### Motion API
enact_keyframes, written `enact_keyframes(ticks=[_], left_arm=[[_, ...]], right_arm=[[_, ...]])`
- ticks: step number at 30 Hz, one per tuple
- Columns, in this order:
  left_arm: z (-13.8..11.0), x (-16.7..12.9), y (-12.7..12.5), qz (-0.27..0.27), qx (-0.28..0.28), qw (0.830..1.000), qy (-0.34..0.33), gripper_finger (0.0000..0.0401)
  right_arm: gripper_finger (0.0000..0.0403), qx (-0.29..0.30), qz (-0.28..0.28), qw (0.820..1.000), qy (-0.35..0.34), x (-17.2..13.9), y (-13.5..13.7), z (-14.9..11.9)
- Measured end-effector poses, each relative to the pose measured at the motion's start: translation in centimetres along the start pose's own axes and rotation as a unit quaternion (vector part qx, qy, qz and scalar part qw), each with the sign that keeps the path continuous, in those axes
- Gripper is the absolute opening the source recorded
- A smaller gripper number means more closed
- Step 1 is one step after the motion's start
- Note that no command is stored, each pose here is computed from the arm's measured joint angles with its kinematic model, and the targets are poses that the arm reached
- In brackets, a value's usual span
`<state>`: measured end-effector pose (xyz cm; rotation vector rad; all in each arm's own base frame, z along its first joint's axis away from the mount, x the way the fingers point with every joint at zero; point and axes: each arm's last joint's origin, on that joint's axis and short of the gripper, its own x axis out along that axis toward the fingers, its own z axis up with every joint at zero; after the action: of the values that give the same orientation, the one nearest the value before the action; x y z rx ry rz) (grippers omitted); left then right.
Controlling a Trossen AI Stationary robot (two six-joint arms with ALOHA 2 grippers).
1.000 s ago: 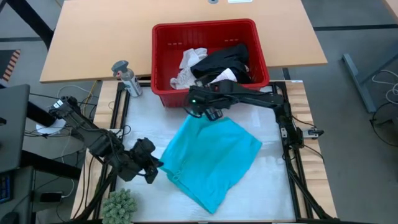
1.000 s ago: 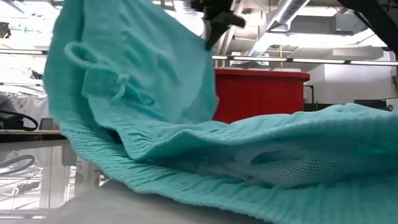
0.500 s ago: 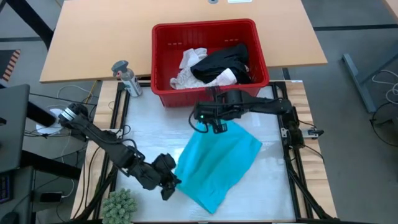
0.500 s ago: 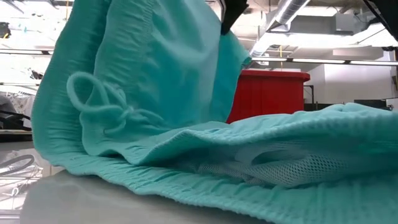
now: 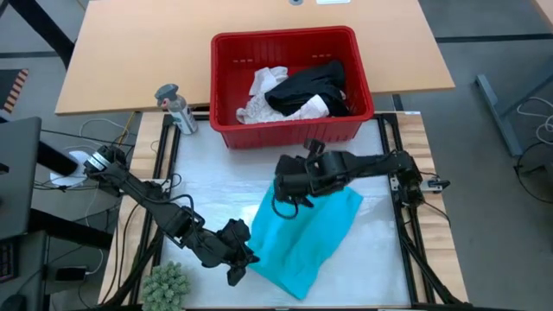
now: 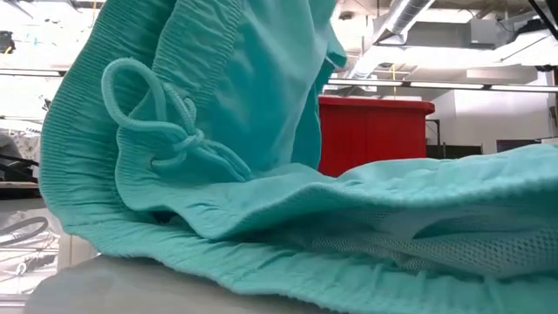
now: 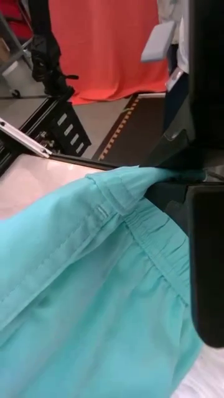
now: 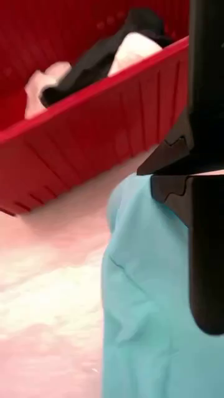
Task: Fold laundry
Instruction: Fold the light blue shorts
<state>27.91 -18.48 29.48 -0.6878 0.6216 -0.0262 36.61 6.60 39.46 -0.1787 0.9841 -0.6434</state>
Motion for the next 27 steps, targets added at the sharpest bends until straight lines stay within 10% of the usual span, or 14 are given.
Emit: enact_keyframes(ticks=[17,27], left_arm=[[-0.2,0.0,-0.1,-0.009,-0.004,1.000,0.017,0.0000],[0.1,0.0,0.1,-0.010,-0.014,1.000,0.021,0.0000]], right_arm=[[0.0017,-0.146,0.150,0.974,-0.082,-1.1,3.4,1.4],[0.0017,-0.324,0.413,0.826,-0.208,-5.0,7.4,1.1]])
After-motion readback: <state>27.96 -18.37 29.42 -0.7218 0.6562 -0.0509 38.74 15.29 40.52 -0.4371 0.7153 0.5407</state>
